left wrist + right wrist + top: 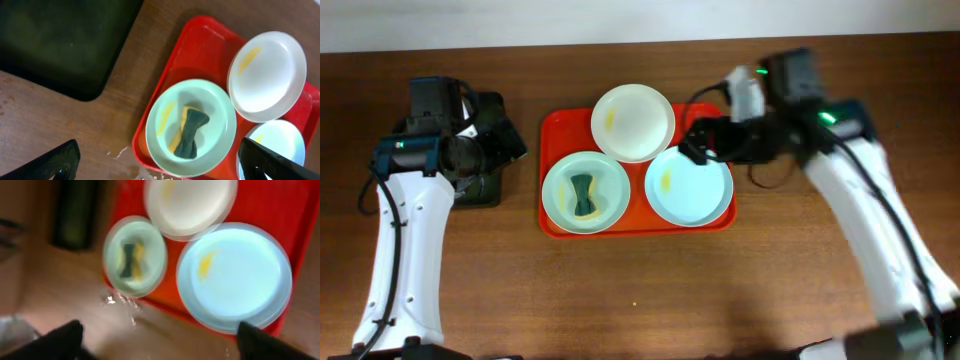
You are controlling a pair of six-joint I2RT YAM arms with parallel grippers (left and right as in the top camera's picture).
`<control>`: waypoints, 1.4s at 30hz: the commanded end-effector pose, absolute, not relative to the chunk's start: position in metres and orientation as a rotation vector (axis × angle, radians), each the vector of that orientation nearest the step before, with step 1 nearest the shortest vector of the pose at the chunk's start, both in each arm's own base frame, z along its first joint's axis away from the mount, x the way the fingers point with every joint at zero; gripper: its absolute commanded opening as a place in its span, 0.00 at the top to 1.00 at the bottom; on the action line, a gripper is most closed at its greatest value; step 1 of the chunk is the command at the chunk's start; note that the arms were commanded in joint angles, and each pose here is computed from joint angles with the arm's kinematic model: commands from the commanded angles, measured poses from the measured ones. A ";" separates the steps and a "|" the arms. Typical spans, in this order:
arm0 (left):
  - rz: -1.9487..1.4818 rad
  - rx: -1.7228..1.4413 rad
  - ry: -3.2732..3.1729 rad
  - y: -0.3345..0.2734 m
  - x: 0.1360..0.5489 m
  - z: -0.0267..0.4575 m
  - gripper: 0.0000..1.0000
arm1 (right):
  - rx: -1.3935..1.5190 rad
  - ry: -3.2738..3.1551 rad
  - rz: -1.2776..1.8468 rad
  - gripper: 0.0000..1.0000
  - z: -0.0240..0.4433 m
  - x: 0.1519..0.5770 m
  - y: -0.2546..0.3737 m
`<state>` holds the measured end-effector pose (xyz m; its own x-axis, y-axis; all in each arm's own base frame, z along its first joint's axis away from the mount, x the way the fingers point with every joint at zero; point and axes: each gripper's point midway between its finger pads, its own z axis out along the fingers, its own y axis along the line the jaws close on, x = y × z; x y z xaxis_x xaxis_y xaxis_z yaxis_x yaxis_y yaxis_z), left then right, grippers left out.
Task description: Clean dirty plates on tray and stack at the side
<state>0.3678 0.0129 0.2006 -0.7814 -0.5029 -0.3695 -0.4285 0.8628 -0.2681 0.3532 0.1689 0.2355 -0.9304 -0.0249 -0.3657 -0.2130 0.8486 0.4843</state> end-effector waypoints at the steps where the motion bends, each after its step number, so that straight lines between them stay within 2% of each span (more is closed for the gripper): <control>1: -0.228 -0.683 2.602 0.014 0.368 0.201 0.01 | -0.314 2.733 0.639 0.18 0.198 0.372 0.217; 5: -0.227 -0.684 2.606 0.014 0.367 0.200 0.01 | -0.473 2.836 0.549 0.47 0.112 0.376 0.272; 8: -0.227 -0.683 2.604 0.014 0.367 0.200 0.01 | -0.544 2.859 0.545 0.49 0.075 0.374 0.296; 12: -0.227 -0.684 2.606 0.014 0.367 0.200 0.01 | -0.542 2.782 0.545 0.51 0.074 0.390 0.304; 15: -0.227 -0.684 2.607 0.014 0.366 0.200 0.01 | -0.508 2.762 0.405 0.51 0.064 0.405 0.292; 19: -0.225 -0.687 2.616 0.014 0.364 0.199 0.00 | -0.523 2.830 0.427 0.51 0.039 0.396 0.294; 25: -0.225 -0.687 2.617 0.014 0.364 0.199 0.01 | -0.527 2.867 0.447 0.52 0.025 0.389 0.295; 29: -0.225 -0.688 2.621 0.014 0.363 0.198 0.01 | -0.529 2.911 0.437 0.59 0.006 0.384 0.293; 31: -0.224 -0.689 2.625 0.014 0.362 0.198 0.01 | -0.527 2.911 0.431 0.73 0.006 0.385 0.292; 33: -0.225 -0.650 2.640 0.011 0.361 0.196 0.21 | -0.523 2.910 0.421 0.76 0.005 0.386 0.290; 35: -0.242 -0.604 2.671 0.005 0.360 0.187 0.44 | -0.523 2.910 0.421 0.88 0.005 0.386 0.290; 36: -0.271 -0.604 2.693 0.001 0.358 0.177 0.59 | -0.523 2.910 0.421 0.90 0.005 0.386 0.290; 39: -0.420 -0.554 2.736 -0.018 0.363 0.141 0.64 | -0.524 2.910 0.422 0.95 0.005 0.386 0.290; 42: -0.623 -0.500 2.770 -0.044 0.373 0.097 0.70 | -0.524 2.911 0.427 0.95 0.006 0.386 0.291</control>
